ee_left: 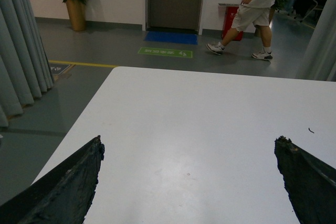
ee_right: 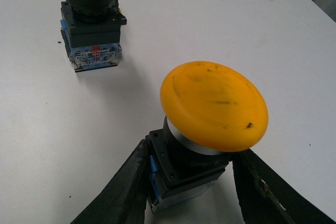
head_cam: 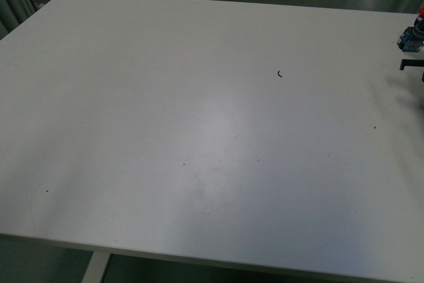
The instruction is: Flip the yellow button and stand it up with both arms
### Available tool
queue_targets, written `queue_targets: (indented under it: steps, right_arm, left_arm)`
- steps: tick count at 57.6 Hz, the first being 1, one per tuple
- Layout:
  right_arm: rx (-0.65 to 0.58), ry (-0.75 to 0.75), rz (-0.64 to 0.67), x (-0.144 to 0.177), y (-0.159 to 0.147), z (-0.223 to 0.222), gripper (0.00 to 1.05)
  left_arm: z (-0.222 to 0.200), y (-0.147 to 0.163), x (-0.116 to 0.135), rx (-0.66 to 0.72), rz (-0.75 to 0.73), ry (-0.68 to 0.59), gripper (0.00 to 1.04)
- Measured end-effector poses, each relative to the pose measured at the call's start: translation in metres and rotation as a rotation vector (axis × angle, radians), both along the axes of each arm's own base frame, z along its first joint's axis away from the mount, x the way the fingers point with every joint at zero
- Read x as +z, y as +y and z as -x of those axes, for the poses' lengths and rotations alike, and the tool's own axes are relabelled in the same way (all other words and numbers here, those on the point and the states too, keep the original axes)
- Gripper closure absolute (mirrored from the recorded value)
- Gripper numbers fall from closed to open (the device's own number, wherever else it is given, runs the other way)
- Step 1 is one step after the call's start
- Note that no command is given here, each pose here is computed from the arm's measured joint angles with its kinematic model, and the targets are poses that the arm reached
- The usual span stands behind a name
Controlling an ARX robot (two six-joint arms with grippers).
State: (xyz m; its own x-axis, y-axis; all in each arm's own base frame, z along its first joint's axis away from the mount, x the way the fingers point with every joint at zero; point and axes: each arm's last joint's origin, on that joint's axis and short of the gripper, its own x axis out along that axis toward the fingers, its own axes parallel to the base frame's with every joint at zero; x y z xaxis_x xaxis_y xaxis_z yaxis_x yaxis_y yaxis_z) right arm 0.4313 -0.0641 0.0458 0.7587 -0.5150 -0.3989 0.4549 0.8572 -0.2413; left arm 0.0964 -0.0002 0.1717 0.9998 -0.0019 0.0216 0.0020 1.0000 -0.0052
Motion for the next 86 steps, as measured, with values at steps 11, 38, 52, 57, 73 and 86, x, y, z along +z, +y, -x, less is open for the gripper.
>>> queue_targets:
  steps: [11,38,52,57,73,86]
  right_arm:
    - [0.000,0.005,-0.011,0.000,-0.004,0.001,0.66]
    - [0.067,0.030,-0.072,0.007,0.003,0.006,0.08]
    - [0.085,0.005,-0.083,0.021,0.011,0.005,0.07]
    - [0.090,-0.002,-0.088,0.027,0.013,0.005,0.07]
    - [0.122,-0.057,-0.146,0.062,0.022,0.017,0.07]
    - [0.190,-0.151,-0.223,0.114,0.034,0.053,0.07]
  left_arm:
    - [0.000,0.000,0.000,0.000,0.000,0.000,0.07]
    - [0.000,0.000,0.000,0.000,0.000,0.000,0.07]
    - [0.000,0.000,0.000,0.000,0.000,0.000,0.07]
    - [0.000,0.000,0.000,0.000,0.000,0.000,0.07]
    - [0.000,0.000,0.000,0.000,0.000,0.000,0.07]
    - [0.000,0.000,0.000,0.000,0.000,0.000,0.07]
